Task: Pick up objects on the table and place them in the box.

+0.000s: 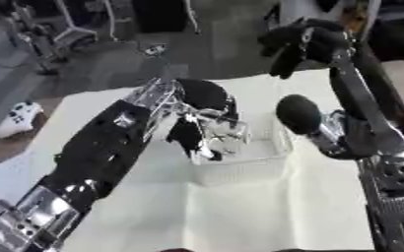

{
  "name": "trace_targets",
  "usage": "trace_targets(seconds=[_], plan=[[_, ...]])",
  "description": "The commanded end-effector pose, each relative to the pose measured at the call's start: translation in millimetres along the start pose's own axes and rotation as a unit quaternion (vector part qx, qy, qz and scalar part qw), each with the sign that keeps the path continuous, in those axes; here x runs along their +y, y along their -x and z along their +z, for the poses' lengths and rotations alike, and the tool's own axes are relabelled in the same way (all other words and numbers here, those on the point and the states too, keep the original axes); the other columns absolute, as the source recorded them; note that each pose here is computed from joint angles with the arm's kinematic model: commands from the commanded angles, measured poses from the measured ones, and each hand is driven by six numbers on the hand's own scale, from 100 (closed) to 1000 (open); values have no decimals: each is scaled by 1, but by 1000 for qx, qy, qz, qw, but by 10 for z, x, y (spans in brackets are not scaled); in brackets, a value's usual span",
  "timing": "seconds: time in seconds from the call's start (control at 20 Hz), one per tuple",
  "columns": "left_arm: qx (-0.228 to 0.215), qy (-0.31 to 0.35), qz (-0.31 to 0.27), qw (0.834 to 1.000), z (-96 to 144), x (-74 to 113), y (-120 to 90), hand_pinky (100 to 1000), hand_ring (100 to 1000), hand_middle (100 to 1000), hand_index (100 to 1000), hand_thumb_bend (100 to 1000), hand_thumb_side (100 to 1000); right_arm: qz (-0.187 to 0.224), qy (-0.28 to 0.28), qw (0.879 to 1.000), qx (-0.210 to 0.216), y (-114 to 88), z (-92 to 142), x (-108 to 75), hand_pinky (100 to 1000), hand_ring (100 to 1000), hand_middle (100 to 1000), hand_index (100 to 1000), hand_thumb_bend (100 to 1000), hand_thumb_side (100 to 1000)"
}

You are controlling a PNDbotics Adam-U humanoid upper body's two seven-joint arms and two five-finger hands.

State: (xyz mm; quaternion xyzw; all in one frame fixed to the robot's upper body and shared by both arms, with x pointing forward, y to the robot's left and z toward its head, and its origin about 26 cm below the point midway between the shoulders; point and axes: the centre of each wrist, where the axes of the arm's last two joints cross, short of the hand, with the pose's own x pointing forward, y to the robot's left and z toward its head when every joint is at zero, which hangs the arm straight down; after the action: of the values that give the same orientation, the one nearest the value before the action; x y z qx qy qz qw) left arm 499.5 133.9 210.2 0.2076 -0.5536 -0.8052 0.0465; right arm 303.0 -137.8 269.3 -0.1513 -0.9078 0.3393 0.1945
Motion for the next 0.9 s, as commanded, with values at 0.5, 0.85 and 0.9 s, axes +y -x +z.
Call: trace_targets(seconds=[0.5,0.85,0.9], plan=[[19,-2,-6,1000,108,128,74,918,911,886,883,192,1000,0,3,1000,-16,-61,-59,-14,455,500,590,761,721,1000],[71,62,6,996,94,-26,126,1000,1000,958,993,520,1000,-14,7,999,-34,-126,-119,23,457,500,591,763,707,1000],[82,63,9,995,86,-40,133,1000,1000,966,998,544,1000,-16,9,999,-37,-135,-128,28,457,501,591,763,705,1000]])
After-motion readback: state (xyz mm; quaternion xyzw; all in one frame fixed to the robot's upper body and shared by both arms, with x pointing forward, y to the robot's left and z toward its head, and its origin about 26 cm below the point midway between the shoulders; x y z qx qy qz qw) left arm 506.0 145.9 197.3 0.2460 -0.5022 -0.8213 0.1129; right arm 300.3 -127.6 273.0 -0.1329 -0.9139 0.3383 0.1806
